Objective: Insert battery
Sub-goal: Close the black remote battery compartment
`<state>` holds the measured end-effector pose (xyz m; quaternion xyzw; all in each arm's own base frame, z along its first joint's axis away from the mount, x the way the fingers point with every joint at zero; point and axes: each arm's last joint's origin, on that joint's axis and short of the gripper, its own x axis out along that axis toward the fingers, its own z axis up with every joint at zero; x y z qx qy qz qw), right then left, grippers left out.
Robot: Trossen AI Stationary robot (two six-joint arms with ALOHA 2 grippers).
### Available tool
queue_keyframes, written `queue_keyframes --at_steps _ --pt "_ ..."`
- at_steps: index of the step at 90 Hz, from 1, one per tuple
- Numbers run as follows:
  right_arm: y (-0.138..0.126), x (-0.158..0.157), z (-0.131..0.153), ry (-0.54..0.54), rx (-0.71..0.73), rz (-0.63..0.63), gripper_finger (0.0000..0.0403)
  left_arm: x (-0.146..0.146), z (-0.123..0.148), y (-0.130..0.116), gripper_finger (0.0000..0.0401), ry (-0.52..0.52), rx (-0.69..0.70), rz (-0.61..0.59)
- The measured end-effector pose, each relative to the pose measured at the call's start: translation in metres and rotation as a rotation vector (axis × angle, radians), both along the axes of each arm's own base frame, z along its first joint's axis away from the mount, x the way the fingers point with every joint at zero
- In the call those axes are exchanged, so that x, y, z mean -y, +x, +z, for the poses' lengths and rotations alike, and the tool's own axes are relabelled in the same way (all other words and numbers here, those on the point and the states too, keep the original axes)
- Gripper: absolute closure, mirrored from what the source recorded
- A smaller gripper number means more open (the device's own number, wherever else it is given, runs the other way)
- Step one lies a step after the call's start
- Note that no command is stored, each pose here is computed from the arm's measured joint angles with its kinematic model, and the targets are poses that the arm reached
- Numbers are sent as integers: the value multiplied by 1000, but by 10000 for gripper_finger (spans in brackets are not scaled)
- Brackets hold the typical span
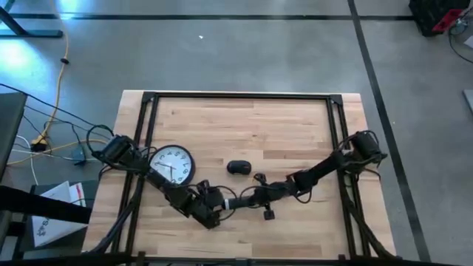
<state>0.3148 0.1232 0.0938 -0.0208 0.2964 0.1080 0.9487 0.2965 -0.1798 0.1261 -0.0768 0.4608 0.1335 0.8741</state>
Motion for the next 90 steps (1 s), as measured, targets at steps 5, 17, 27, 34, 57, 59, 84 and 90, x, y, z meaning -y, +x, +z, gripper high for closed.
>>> queue_keyframes --at_steps 5,17,27,34,57,59,84,90 --pt "2 0 -3 10 -5 -7 402 1 1 2 144 -1 16 -10" --pt "5 -2 -7 11 -11 -10 403 0 3 6 144 3 48 -28" --pt "8 -1 -5 13 0 -11 403 -2 1 8 144 5 50 -28" --pt "10 0 -4 18 10 -9 403 -3 1 9 144 5 48 -29" --pt "8 -2 26 10 107 19 403 0 10 3 144 -5 46 -29" --pt "8 -2 30 9 118 21 403 -1 11 1 144 -1 40 -27" --pt "7 -1 29 -77 112 35 357 2 25 -13 144 37 31 7" --pt "7 -3 24 -104 104 52 329 1 31 -20 144 47 24 25"
